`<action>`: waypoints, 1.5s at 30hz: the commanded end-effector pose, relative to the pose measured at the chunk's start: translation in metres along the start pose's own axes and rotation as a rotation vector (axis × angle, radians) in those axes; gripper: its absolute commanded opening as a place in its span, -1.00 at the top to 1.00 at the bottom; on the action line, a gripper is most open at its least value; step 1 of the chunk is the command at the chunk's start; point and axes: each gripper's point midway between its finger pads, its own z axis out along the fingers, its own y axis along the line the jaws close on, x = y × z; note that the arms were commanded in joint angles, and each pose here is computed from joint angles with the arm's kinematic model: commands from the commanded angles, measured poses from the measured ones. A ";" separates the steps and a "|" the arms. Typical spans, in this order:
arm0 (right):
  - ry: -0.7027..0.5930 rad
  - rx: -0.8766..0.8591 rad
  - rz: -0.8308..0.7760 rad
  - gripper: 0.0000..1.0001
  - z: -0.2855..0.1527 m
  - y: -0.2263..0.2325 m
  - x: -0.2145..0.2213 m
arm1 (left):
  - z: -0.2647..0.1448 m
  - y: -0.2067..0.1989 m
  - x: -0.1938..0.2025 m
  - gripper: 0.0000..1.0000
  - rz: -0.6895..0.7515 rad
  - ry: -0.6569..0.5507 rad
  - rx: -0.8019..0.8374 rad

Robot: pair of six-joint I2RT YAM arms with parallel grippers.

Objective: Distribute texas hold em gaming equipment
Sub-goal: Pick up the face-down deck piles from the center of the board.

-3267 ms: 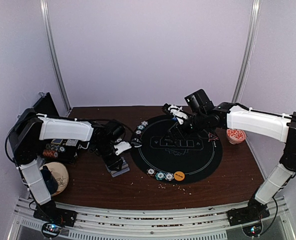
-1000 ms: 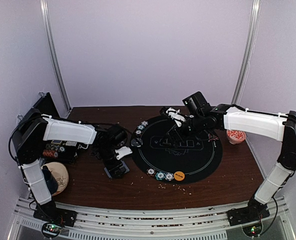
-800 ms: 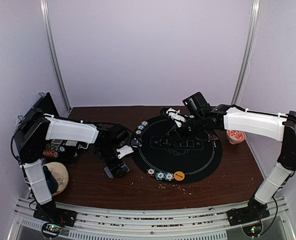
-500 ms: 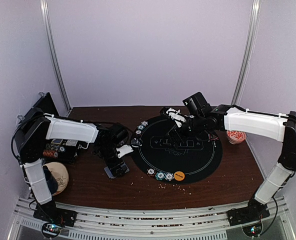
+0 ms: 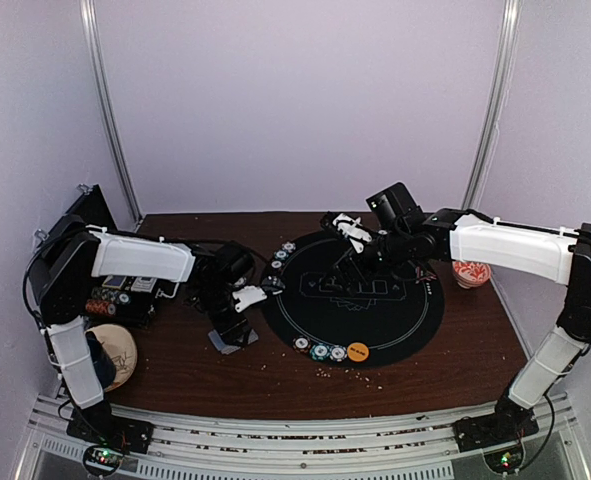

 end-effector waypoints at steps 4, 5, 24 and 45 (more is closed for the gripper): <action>-0.025 0.007 -0.013 -1.00 -0.006 0.002 -0.013 | 0.023 -0.023 0.029 0.05 -0.002 0.102 0.101; -0.025 0.007 -0.014 -1.00 -0.006 0.002 -0.013 | 0.022 -0.023 0.029 0.06 -0.002 0.103 0.100; -0.022 -0.040 -0.003 -1.00 -0.004 0.009 -0.017 | 0.001 -0.013 0.012 0.47 -0.008 0.040 0.023; -0.030 -0.260 0.170 -0.98 0.013 0.022 0.010 | -0.040 -0.001 -0.019 0.43 -0.028 -0.118 -0.079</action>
